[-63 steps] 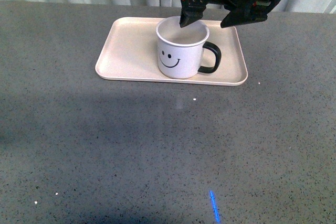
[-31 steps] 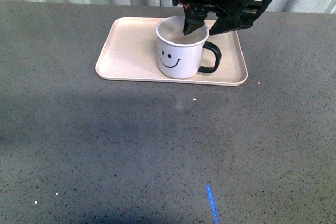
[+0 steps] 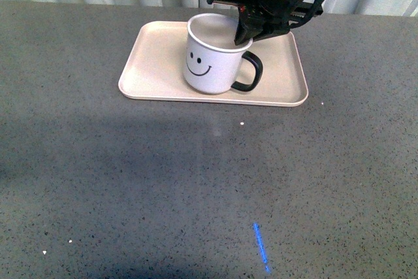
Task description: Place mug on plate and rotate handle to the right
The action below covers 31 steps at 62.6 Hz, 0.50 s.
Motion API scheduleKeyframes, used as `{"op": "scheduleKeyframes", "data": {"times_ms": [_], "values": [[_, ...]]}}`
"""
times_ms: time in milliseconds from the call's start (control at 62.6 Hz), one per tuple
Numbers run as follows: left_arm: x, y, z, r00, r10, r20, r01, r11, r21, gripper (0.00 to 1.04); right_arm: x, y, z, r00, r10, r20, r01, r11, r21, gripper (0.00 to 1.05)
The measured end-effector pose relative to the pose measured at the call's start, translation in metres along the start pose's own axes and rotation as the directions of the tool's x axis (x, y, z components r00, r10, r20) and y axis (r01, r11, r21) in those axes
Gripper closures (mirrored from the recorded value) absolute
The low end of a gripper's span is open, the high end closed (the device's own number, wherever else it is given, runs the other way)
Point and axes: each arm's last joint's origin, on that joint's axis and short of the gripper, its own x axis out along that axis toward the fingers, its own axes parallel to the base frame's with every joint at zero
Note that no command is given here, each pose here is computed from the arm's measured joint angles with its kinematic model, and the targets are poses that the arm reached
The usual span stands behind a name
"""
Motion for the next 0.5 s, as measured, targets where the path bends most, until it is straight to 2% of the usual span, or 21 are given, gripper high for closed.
{"op": "scheduleKeyframes", "data": {"times_ms": [240,495], "values": [[0.000,0.000,0.000,1.000,0.000,0.000,0.000,1.000,0.000,0.09,-0.014,-0.007,0.012,1.000,0.005,-0.006,-0.006,0.988,-0.152,1.03],[0.000,0.000,0.000,1.000,0.000,0.000,0.000,1.000,0.000,0.09,-0.029,-0.036,0.024,0.999,0.038,0.006,-0.032,0.920,-0.390,1.03]]}}
